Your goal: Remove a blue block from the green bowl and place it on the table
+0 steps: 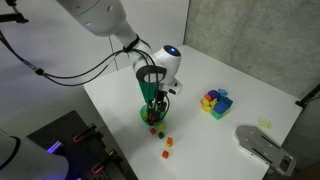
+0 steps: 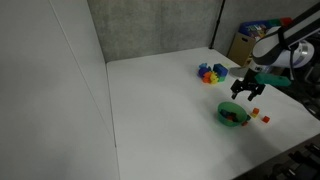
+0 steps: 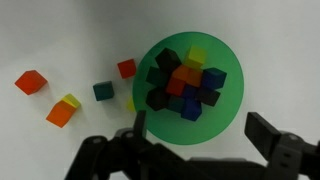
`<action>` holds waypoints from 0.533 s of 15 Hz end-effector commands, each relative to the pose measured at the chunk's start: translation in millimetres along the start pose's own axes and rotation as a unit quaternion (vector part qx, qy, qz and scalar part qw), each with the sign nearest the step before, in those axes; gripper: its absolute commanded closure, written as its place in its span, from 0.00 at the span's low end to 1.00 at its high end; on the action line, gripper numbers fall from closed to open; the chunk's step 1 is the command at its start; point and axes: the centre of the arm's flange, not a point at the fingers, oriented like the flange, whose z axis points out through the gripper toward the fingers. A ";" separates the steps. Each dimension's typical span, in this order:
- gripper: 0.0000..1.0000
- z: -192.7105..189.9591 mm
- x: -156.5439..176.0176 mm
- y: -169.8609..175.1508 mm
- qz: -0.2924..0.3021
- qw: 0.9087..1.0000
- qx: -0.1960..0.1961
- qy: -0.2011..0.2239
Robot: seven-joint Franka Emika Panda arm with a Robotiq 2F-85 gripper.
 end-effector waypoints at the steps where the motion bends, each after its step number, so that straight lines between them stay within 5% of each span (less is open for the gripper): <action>1: 0.00 19.9 31.1 -9.4 0.021 1.000 0.008 -0.005; 8: 0.00 55.0 46.8 -11.7 0.038 0.999 0.008 -0.023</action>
